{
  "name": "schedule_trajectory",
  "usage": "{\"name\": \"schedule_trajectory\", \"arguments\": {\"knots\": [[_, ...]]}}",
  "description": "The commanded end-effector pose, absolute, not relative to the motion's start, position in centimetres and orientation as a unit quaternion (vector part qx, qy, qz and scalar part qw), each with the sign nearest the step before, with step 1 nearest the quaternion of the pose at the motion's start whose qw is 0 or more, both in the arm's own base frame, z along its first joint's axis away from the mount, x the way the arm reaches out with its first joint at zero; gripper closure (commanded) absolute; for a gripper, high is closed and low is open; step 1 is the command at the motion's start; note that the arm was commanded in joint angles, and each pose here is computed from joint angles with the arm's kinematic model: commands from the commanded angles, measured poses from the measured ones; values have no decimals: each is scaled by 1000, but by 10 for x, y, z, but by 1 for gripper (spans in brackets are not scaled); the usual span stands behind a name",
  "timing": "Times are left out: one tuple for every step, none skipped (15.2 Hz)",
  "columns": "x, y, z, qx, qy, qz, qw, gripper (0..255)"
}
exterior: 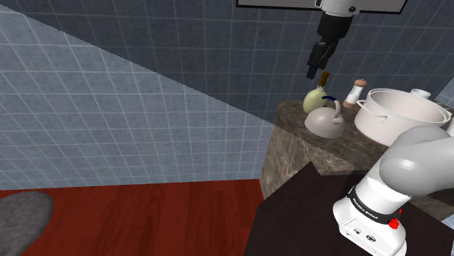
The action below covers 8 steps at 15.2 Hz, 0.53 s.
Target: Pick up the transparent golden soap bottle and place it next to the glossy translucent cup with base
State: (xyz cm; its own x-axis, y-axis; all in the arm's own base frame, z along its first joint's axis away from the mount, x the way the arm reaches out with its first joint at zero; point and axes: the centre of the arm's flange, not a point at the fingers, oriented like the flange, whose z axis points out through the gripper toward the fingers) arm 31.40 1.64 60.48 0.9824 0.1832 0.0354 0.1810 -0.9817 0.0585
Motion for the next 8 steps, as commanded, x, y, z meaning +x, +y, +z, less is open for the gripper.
{"name": "schedule_trajectory", "arguments": {"knots": [[314,16,605,995,91,20,28,0],[319,4,602,995,90,20,26,0],[323,-9,599,996,88,19,25,0],[328,-21,596,996,87,19,24,0],[332,-34,593,996,85,18,22,0],[337,-46,590,996,83,18,21,0],[341,-59,587,996,82,17,20,0],[346,-71,584,996,80,17,19,0]]}}
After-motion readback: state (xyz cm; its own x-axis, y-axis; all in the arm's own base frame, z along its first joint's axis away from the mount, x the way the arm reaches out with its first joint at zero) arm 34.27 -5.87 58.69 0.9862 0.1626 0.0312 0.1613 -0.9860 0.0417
